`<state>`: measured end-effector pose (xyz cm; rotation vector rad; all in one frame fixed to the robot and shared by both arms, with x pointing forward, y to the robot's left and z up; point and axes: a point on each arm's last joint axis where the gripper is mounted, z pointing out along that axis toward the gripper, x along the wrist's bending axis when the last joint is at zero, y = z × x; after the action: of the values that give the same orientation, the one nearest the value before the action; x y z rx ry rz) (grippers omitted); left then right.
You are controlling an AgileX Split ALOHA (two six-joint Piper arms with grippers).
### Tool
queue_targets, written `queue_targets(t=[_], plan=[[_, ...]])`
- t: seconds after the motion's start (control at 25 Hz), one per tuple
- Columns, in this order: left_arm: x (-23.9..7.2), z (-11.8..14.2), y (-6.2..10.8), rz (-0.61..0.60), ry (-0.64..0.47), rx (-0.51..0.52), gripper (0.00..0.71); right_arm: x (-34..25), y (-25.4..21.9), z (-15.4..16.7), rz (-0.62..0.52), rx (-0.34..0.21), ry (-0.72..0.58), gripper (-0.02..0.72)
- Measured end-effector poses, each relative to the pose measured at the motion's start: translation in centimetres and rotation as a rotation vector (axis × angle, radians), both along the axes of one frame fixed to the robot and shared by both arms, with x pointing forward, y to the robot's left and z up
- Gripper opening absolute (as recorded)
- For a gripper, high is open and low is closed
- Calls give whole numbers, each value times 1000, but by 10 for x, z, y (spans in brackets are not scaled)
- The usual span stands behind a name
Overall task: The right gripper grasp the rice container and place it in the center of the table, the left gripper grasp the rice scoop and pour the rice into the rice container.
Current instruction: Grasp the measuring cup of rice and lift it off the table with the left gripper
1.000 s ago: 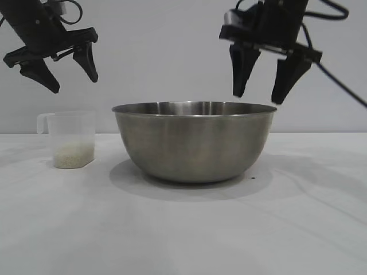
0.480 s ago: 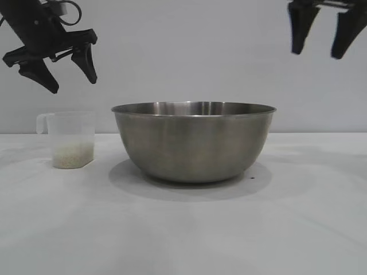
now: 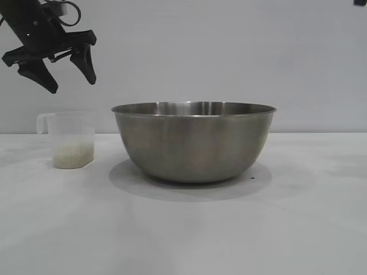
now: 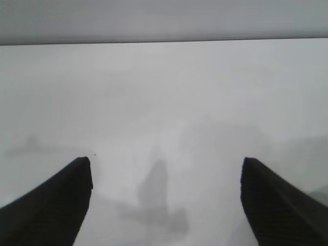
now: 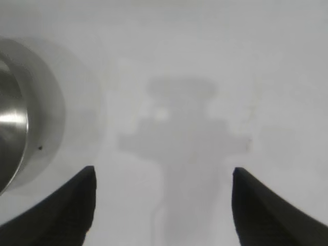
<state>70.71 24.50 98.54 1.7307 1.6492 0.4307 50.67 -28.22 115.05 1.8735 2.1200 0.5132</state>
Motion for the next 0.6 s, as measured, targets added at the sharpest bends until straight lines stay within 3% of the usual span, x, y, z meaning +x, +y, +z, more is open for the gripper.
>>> queue_targets(t=[0.32, 0.6], plan=[[0, 0, 0, -2, 0, 4, 515, -101, -5, 1, -6, -10, -83, 472], [-1, -1, 0, -14, 15, 6, 515, -182, -8, -29, -26, 3, -179, 472]])
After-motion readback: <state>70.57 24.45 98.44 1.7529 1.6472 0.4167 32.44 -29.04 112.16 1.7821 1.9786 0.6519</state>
